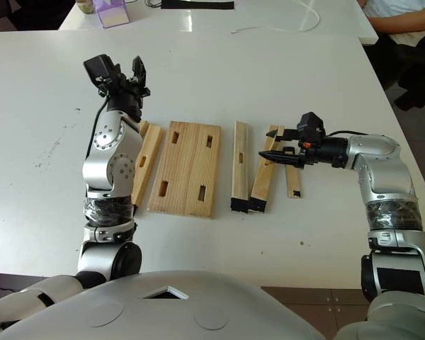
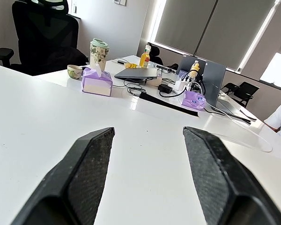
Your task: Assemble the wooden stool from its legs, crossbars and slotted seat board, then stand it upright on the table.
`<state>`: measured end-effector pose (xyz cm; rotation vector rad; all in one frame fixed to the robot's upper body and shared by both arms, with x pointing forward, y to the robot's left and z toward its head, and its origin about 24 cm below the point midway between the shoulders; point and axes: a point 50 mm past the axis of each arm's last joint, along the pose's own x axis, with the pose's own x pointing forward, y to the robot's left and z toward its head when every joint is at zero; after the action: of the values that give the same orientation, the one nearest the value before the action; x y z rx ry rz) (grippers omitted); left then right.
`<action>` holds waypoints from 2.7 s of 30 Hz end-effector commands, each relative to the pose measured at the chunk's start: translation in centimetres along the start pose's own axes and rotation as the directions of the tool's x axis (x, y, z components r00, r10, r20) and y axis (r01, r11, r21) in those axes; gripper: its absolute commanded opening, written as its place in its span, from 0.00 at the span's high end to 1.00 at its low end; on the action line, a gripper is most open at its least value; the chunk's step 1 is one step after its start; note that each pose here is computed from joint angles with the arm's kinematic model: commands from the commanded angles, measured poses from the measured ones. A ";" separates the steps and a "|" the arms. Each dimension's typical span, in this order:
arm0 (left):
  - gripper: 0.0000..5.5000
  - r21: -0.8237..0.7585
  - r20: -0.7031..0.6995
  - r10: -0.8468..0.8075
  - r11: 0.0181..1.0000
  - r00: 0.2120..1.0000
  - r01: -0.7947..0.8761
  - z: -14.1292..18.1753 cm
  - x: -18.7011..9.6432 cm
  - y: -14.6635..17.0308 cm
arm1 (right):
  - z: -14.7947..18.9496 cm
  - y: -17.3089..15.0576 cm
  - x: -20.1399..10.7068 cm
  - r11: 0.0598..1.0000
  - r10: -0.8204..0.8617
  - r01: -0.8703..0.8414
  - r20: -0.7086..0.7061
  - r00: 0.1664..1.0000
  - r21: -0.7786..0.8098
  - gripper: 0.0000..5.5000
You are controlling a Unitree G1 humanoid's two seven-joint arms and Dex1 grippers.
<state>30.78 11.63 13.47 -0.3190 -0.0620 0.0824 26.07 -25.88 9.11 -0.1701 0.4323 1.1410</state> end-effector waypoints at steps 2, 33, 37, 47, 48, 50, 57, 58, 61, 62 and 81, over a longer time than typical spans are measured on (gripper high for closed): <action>0.50 -0.010 -0.018 0.020 1.000 1.000 -0.020 -0.1 -0.5 0.3 | 1.7 0.5 -1.1 0.998 0.014 -0.016 -0.022 1.000 -0.055 0.41; 0.50 -0.026 -0.019 -0.013 1.000 1.000 0.012 -0.3 0.3 -0.4 | 12.7 2.2 2.1 0.999 -0.025 0.038 0.498 0.867 -0.015 0.41; 0.50 -0.023 -0.017 -0.013 1.000 1.000 0.013 -0.3 0.3 -0.3 | 11.0 2.2 3.3 0.997 -0.050 0.070 0.388 0.920 -0.038 0.41; 0.50 -0.002 -0.021 -0.032 0.999 0.999 0.032 -0.1 0.6 -0.2 | 6.7 2.1 5.3 0.998 -0.068 0.065 0.367 0.928 0.022 0.41; 0.50 0.002 -0.025 -0.032 0.999 0.999 0.032 0.0 0.6 -0.1 | 8.1 2.2 4.8 0.998 -0.069 0.069 0.429 0.901 0.016 0.41; 0.50 0.010 -0.029 -0.029 1.000 0.999 0.029 0.0 0.6 0.2 | 10.9 2.7 3.6 0.997 -0.060 0.071 0.536 0.842 0.000 0.41; 0.50 -0.017 -0.032 0.058 0.998 0.998 -0.058 0.9 -1.0 2.3 | 6.2 10.7 5.8 0.991 0.132 -0.131 0.145 0.981 -0.016 0.41; 0.50 -0.031 -0.030 0.063 0.997 0.998 -0.064 1.0 -1.5 1.9 | 3.9 11.7 5.8 0.994 0.107 -0.109 0.057 0.993 0.031 0.41; 0.50 -0.078 -0.039 0.125 0.989 0.991 -0.128 1.0 -3.2 0.9 | 0.8 12.5 5.1 0.992 0.010 -0.002 -0.061 0.998 0.128 0.41; 0.50 -0.094 -0.040 0.169 0.981 0.985 -0.172 1.1 -3.9 0.8 | 0.2 12.3 4.7 0.987 -0.040 0.056 -0.107 0.993 0.153 0.41; 0.50 -0.179 -0.014 0.205 0.962 0.979 -0.205 0.8 -3.9 -3.0 | -0.9 7.8 4.1 0.685 -0.589 0.627 -0.224 0.776 0.371 0.41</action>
<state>27.45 11.45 18.76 -0.3799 -0.2414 0.3231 20.19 -19.60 7.80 0.0282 0.6204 0.4160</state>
